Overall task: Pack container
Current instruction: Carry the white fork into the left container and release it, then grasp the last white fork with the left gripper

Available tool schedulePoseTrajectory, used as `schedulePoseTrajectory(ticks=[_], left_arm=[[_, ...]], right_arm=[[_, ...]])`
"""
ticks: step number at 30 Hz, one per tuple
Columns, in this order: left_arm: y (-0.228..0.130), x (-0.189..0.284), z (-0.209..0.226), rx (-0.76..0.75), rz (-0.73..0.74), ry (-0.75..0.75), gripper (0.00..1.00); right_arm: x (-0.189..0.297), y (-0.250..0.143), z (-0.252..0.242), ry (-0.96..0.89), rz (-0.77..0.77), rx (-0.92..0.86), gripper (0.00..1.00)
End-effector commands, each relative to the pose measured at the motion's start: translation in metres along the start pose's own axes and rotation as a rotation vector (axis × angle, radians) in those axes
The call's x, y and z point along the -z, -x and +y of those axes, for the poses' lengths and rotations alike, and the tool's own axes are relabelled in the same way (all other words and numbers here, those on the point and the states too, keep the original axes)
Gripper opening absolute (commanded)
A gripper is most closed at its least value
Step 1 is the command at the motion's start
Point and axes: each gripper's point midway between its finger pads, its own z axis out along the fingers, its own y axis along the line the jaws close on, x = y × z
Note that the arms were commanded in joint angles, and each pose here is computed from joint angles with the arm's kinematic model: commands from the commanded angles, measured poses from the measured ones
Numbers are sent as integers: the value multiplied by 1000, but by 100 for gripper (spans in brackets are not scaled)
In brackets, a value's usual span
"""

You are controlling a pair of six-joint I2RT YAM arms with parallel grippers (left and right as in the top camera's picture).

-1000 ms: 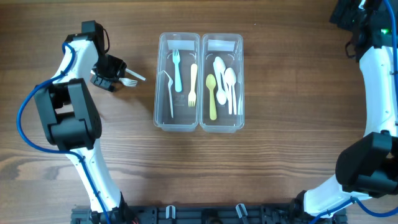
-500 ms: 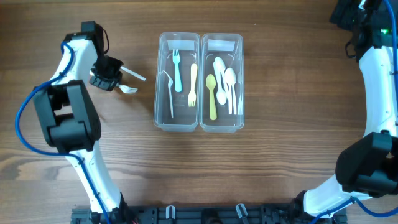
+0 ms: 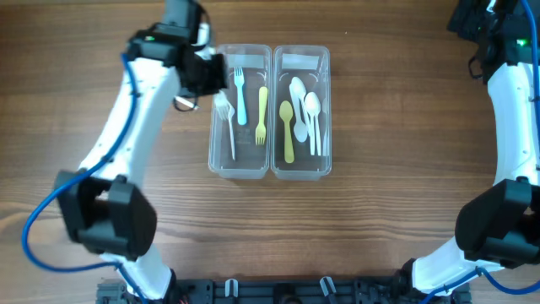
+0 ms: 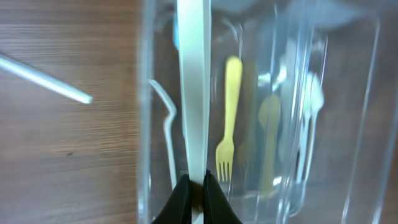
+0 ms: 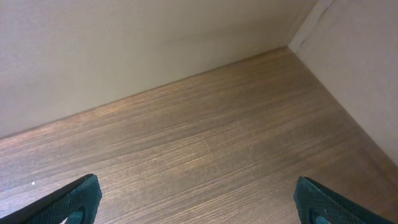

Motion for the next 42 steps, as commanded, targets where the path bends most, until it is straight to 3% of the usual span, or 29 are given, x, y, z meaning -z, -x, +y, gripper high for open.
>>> schedulePoseTrajectory(ticks=[1, 3, 4, 6, 7, 10, 13, 15, 20, 24, 27, 28, 32, 37, 42], left_arm=[[-16, -32, -14, -143, 87, -11, 4], [-19, -36, -17, -151, 99, -12, 4], [-19, -36, -18, -152, 98, -13, 18], [-19, -36, -18, -147, 98, -13, 63], [-18, -36, -19, -148, 94, -14, 68], [-6, -18, -26, -154, 39, -31, 67], [35, 39, -27, -110, -146, -36, 59], [59, 68, 3, 114, -267, 44, 48], [76, 79, 86, 570, -366, 175, 56], [79, 61, 128, 705, -346, 217, 61], [73, 21, 146, 789, -274, 254, 63], [71, 12, 148, 812, -258, 261, 69], [57, -50, 163, 977, -163, 296, 77], [49, -106, 175, 1036, -90, 280, 67], [35, -128, 199, 1076, -45, 318, 66]], right_arm=[[8, 12, -3, -13, -33, -17, 100], [8, 12, -3, -13, -33, -17, 100], [8, 12, -3, -13, -33, -17, 100], [8, 12, -3, -13, -33, -17, 100], [8, 12, -3, -13, -33, -17, 100], [8, 12, -3, -13, -33, -17, 100], [8, 12, -3, -13, -33, -17, 100], [8, 12, -3, -13, -33, -17, 100], [8, 12, -3, -13, -33, -17, 100], [8, 12, -3, -13, -33, -17, 100], [8, 12, -3, -13, -33, -17, 99], [8, 12, -3, -13, -33, -17, 100], [8, 12, -3, -13, -33, -17, 100], [8, 12, -3, -13, -33, -17, 100], [8, 12, -3, -13, -33, -17, 100]])
